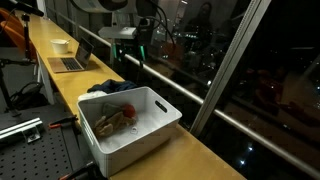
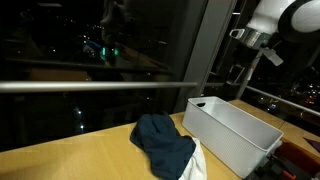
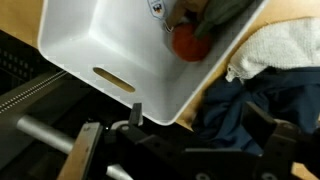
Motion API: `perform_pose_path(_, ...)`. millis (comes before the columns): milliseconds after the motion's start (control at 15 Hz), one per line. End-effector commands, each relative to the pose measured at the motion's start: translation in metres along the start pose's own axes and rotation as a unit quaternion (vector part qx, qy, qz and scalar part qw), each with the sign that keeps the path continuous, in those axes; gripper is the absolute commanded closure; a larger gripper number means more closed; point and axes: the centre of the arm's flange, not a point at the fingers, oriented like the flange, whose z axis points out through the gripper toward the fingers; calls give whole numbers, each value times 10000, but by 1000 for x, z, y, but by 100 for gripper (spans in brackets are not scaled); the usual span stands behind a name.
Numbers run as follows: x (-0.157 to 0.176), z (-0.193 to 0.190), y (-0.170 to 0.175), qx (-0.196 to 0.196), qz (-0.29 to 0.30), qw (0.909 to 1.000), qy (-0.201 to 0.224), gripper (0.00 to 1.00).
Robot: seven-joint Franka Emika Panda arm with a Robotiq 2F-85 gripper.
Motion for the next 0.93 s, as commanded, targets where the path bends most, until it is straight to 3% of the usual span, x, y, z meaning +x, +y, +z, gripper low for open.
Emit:
perform_pose_path(0, -27, 18, 41, -17, 127, 9999, 56, 0)
perform_pose_path(333, -50, 77, 46, 384, 471, 9978, -266, 0)
perform_pose_path(600, -80, 122, 13, 784, 675, 9921, -705, 0)
perform_pose_path(867, -114, 152, -17, 914, 713, 9877, -1050, 0)
